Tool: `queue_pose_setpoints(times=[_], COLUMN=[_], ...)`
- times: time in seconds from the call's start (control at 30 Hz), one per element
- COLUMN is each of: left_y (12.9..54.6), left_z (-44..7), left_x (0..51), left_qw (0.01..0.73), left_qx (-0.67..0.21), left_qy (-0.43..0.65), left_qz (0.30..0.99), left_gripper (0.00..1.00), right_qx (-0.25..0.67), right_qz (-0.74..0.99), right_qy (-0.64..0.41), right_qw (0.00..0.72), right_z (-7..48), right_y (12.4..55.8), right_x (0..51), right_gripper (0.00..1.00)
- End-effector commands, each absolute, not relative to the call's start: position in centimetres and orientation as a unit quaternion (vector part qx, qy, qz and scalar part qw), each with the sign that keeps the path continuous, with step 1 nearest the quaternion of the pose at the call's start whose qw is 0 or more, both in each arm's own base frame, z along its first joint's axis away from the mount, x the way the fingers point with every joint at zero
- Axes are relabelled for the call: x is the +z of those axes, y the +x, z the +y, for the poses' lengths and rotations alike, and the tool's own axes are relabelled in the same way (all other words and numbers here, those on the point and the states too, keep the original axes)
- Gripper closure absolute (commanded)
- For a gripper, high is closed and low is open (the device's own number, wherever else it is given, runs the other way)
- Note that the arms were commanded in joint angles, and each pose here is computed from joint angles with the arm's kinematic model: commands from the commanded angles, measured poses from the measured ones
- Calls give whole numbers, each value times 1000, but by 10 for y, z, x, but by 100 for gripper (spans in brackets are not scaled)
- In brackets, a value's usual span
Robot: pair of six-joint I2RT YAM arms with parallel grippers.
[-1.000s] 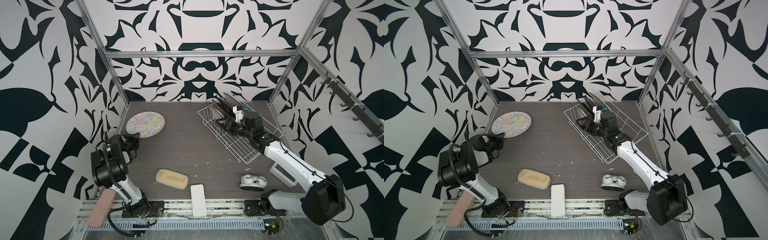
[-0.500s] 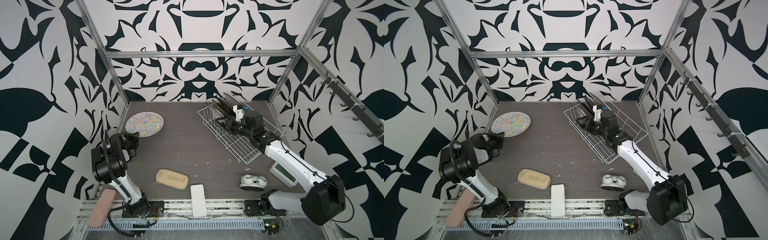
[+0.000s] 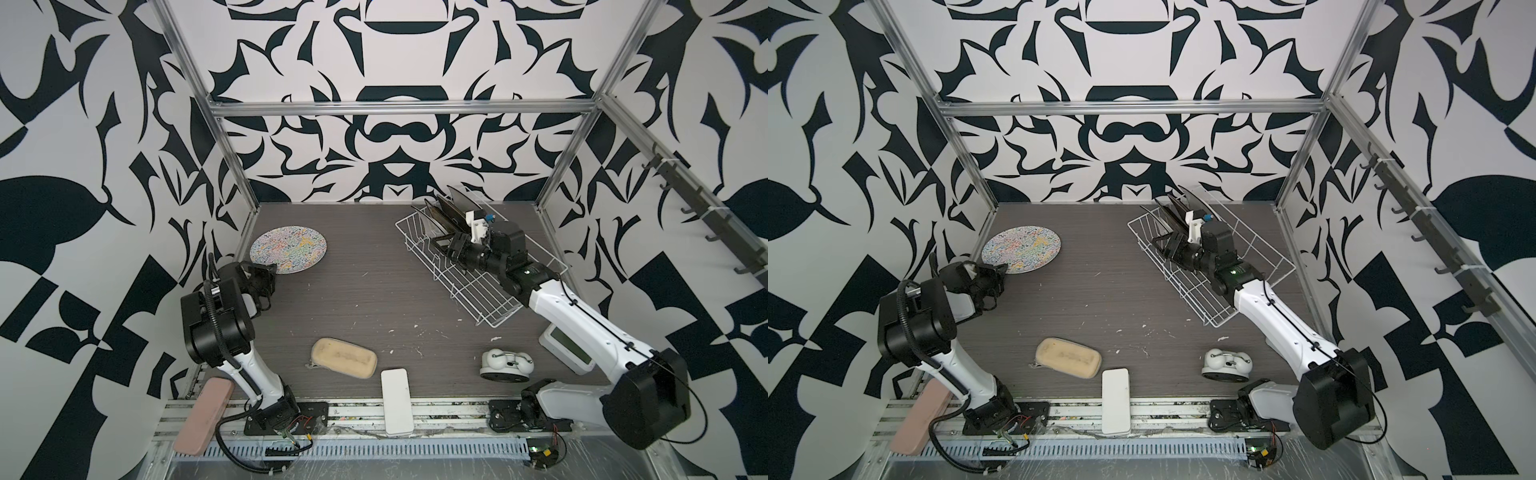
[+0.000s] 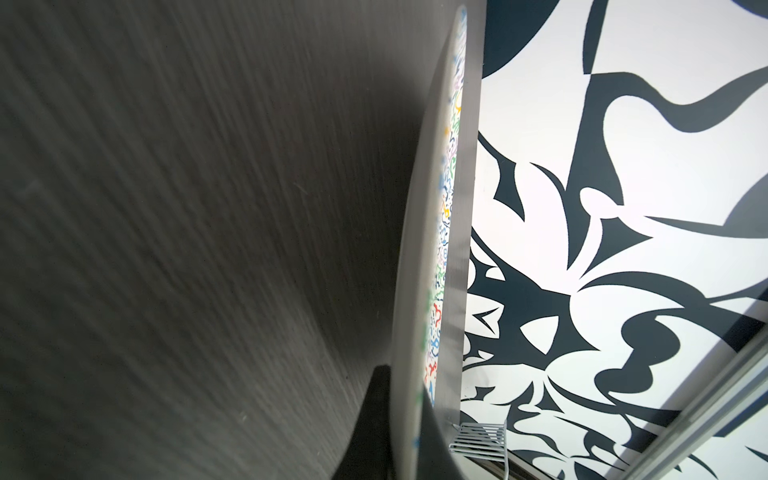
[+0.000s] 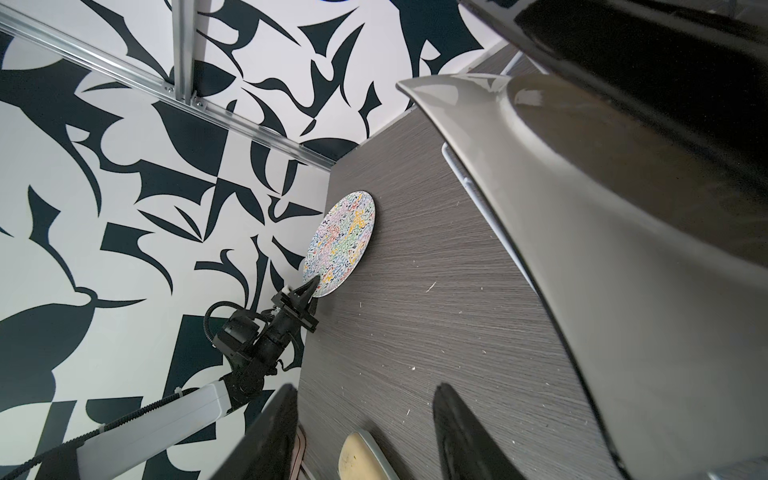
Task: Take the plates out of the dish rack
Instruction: 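Open the left gripper to release the colourful plate on the table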
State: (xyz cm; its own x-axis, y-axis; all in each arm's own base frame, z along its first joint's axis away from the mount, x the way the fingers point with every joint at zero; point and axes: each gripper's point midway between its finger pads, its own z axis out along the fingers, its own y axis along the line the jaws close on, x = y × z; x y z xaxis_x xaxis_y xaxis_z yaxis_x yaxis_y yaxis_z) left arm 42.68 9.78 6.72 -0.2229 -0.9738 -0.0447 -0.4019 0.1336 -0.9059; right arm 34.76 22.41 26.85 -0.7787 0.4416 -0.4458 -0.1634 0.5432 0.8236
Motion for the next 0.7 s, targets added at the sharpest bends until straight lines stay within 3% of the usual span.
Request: queue_pose_setpoints(times=[0.0,0.23,0.43,0.67], left_y=[442,439,437,432], left_z=[103,101,100,102], left_x=[89,94,88,77], left_qw=[372,364,346,308], left_qx=[-420,-408,-409,-374], left_qy=[-490,-488,-500,-514], left_qz=[667,680,681,708], left_gripper=[87,51,34,23], right_qx=[480,478,474,466], right_qz=[802,804,805,808], right_qy=[66,66,61,56], right_qw=[348,347,352,357], right_z=[228,227,226,222], right_y=[352,350,349,345], right_x=[293,290,294,293], right_gripper=[44,44,44,44])
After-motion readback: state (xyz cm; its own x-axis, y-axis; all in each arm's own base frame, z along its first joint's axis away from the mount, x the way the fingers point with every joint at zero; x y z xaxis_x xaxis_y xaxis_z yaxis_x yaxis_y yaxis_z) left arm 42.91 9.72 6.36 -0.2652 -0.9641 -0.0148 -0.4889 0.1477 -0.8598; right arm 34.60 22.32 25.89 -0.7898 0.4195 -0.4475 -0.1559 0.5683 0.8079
